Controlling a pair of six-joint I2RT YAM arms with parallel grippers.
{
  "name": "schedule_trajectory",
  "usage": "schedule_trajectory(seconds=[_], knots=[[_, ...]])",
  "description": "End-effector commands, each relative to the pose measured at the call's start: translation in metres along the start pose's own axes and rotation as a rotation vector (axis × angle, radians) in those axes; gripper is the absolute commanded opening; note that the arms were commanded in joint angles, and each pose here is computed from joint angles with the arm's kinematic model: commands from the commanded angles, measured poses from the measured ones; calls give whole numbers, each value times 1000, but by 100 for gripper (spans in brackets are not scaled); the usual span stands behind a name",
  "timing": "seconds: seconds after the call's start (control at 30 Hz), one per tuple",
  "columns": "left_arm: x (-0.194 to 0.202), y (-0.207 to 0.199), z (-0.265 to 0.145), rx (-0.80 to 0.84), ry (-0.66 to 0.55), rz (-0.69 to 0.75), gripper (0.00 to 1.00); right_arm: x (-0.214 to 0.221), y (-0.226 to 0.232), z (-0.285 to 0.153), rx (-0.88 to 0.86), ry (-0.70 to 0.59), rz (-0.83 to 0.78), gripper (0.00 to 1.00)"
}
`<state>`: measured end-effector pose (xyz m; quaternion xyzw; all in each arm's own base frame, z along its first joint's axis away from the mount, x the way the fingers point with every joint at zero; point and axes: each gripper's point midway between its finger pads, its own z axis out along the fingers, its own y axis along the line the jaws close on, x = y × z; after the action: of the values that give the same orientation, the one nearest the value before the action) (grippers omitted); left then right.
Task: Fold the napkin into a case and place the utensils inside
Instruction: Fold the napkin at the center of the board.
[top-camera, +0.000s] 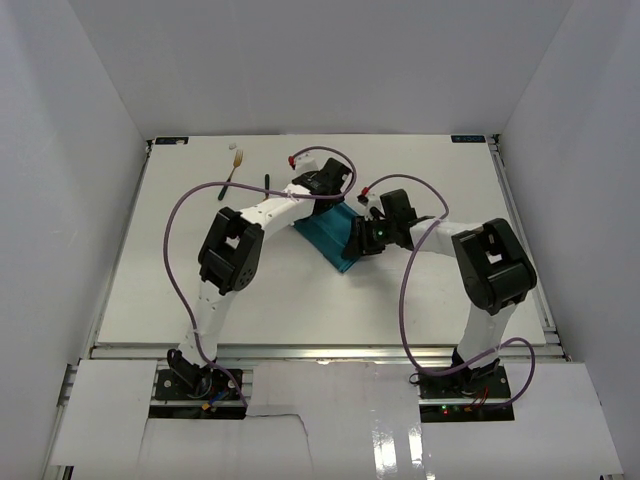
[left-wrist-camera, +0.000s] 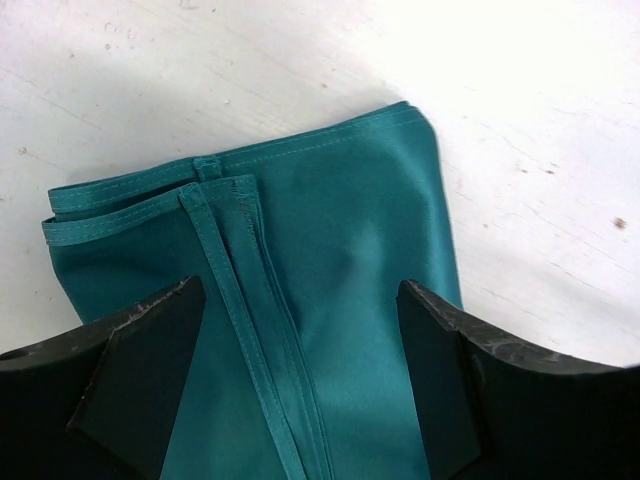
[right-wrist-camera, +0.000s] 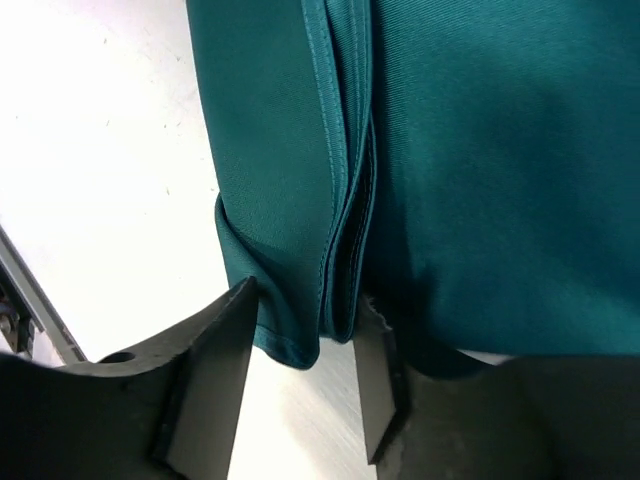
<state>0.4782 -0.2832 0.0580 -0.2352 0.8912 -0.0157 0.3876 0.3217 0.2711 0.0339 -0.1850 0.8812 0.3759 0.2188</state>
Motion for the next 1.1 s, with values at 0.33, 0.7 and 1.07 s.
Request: schedule_trajectory(seconds=[0.33, 0.7, 1.07], knots=[[-43, -10, -59, 137, -44, -27, 89, -46, 13, -61, 180, -130, -123, 49], [-19, 14, -43, 94, 22, -22, 57, -18, 40, -33, 55, -14, -163, 8], [1, 23, -17, 69, 94, -12, 46, -1, -18, 0, 205, 74, -62, 8]])
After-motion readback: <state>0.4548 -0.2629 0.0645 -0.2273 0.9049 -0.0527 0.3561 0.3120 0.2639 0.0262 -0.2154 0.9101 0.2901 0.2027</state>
